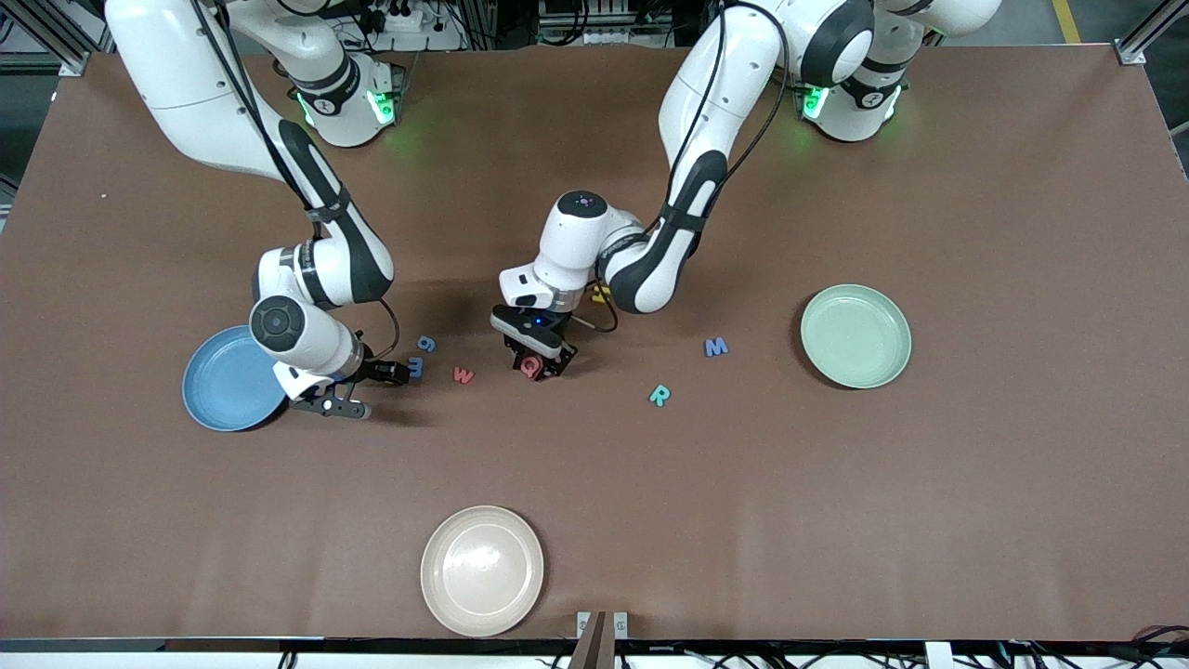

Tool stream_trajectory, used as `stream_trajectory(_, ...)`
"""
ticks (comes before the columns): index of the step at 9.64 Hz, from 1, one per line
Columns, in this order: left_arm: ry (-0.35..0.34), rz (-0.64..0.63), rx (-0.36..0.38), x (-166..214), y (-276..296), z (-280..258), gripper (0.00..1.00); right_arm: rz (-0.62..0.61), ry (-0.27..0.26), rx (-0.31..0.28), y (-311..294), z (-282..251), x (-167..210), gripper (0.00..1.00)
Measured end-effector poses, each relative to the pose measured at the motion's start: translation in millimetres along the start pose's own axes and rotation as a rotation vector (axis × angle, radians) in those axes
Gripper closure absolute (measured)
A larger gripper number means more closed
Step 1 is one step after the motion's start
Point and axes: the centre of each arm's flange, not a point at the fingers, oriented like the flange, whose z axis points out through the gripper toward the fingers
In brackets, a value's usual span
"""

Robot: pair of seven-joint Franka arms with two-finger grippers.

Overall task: Sort upper and lower case letters into plates
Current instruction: 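Grasp the yellow u with the right gripper while the left gripper grasps the Q, then carry the yellow u to the blue plate and open the right gripper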

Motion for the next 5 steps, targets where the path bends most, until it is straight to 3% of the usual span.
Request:
stream_trajectory(1,0.000,0.000,0.000,0.0,0.2,-0.2,0.55,-0.001,0.001,0.000,-0.2,-0.2,0.1,0.01)
stream_trajectory(4,0.002,0.000,-0.001,1.5,1.0,-2.9,0.64,-0.005,0.014,0.007,-3.2,-8.5,0.9,0.48)
stream_trajectory(5,0.002,0.000,-0.002,1.6,1.0,-3.0,0.65,-0.006,0.015,0.008,-3.2,-9.6,1.1,0.57)
